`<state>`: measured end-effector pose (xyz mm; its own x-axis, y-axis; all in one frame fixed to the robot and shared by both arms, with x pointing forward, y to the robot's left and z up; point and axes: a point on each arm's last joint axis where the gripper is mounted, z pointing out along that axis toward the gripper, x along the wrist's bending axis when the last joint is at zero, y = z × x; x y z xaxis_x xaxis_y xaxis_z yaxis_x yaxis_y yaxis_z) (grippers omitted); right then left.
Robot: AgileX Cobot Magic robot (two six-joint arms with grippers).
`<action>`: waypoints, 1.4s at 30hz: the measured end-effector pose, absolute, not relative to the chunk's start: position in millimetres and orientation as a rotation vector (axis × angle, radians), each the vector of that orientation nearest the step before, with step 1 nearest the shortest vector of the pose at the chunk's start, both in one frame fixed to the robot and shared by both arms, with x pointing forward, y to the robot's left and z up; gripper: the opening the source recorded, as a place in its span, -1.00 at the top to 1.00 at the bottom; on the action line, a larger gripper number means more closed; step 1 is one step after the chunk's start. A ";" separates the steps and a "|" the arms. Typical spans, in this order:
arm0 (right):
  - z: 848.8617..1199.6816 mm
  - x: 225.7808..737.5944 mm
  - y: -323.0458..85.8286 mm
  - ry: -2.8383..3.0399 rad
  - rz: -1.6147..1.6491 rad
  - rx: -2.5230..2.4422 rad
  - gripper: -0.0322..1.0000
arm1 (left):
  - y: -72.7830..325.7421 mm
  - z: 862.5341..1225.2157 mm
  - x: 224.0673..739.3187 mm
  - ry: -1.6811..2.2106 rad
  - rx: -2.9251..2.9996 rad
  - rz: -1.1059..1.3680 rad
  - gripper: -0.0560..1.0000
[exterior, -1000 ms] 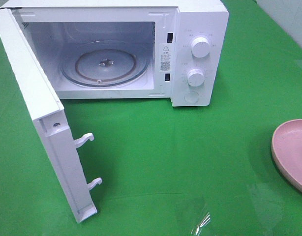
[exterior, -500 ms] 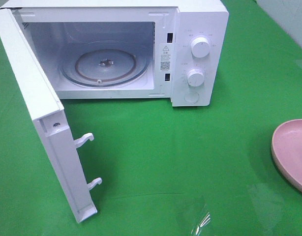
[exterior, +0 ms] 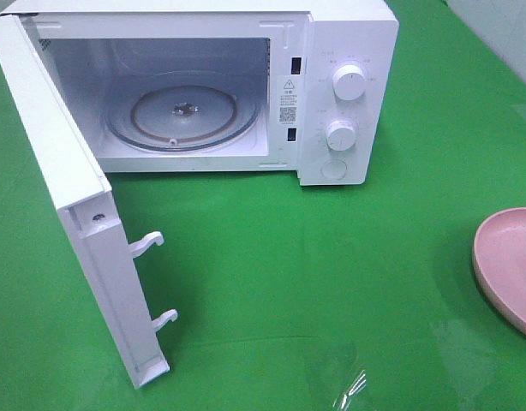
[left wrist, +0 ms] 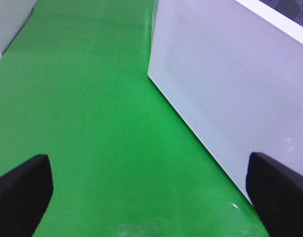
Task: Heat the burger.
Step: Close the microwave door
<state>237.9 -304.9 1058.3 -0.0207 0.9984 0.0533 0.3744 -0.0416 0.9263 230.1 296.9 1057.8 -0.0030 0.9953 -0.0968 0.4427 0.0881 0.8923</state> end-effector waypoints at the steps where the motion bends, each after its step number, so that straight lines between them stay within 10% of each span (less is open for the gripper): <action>1: 1058.3 237.9 -304.9 1.488 1.062 1.510 -0.55 | 296.9 1057.8 230.1 1.565 1.469 0.870 -0.97; 42: 1058.3 237.9 -304.9 1.488 1.062 1.510 -0.55 | 296.3 1067.2 229.5 1.513 1.420 0.901 -0.95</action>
